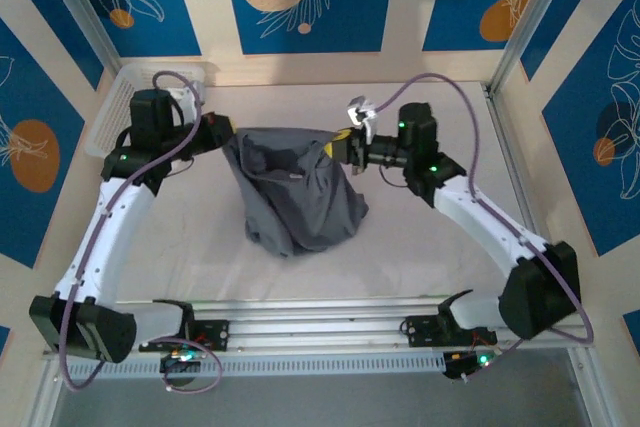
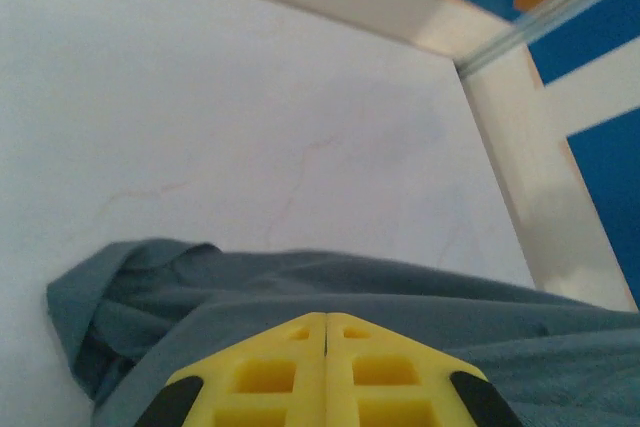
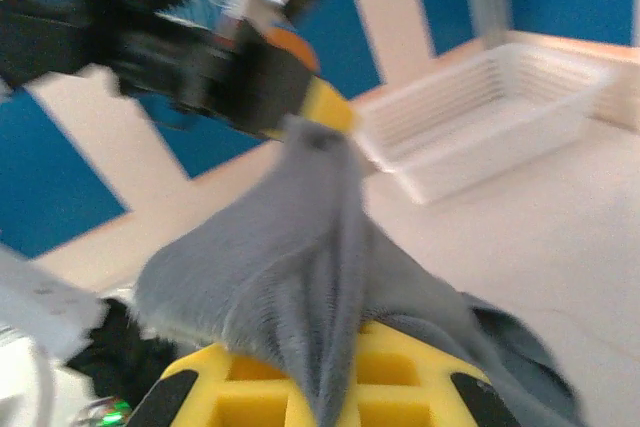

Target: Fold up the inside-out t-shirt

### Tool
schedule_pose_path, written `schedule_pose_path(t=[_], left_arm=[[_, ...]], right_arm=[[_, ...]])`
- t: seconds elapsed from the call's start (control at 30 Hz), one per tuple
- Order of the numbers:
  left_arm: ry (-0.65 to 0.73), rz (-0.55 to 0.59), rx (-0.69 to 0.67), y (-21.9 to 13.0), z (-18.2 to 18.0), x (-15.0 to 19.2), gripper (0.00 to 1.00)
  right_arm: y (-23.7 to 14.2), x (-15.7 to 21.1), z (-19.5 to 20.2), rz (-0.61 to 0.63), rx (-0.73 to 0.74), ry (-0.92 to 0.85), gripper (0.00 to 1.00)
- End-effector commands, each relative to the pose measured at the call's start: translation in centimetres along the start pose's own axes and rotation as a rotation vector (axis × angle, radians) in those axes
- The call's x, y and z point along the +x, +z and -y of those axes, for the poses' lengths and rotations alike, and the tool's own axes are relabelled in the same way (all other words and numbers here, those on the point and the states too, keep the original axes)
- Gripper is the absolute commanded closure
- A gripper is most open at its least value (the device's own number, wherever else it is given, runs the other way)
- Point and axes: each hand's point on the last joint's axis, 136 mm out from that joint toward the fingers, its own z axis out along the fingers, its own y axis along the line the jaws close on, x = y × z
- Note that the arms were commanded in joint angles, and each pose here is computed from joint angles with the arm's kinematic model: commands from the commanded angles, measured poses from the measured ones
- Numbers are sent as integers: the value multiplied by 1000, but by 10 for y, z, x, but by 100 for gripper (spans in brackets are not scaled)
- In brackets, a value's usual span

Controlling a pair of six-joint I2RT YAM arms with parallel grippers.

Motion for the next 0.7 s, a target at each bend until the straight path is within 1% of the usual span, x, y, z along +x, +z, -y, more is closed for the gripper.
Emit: schedule_pose_path(t=[0.0,0.07,0.1,0.13,0.17,0.2,0.27,0.33,0.4,0.43,0.47,0.53,0.57,0.63,0.67], left_arm=[[15,-6,1,6,-7,-6,73],[17,19,-53,-5,-10,-10,48],[17,43,-77,-13,-10,-12,40],[7,66,-92,-21,-9,-13,36],[-12,86,-92,-28,-5,-12,34],[-27,95,-67,-31,5,-7,33],[8,87,28,-30,38,10,34],[97,21,140,-22,78,39,34],[171,-68,240,-9,110,67,34],[204,-109,269,-2,120,79,33],[242,-152,281,6,129,92,31],[289,-209,276,27,138,107,27],[292,-208,295,35,144,107,25],[257,-177,308,55,148,100,19],[242,-156,278,64,144,95,17]], right_arm=[[-5,-13,-16,-4,-114,108,100],[-2,-13,-1,4,-53,145,100],[0,-12,8,2,-13,170,100],[1,-11,15,-5,19,195,100],[3,-10,23,-14,49,220,100],[4,-10,27,-22,65,237,100],[6,-9,35,-37,86,265,100],[8,-9,38,-48,87,279,100],[9,-10,39,-53,88,296,100],[10,-9,40,-56,90,310,100],[11,-9,40,-57,89,320,100],[12,-10,37,-61,76,330,100],[13,-10,35,-65,66,330,100],[15,-10,26,-78,33,323,100],[16,-8,23,-85,21,325,100]])
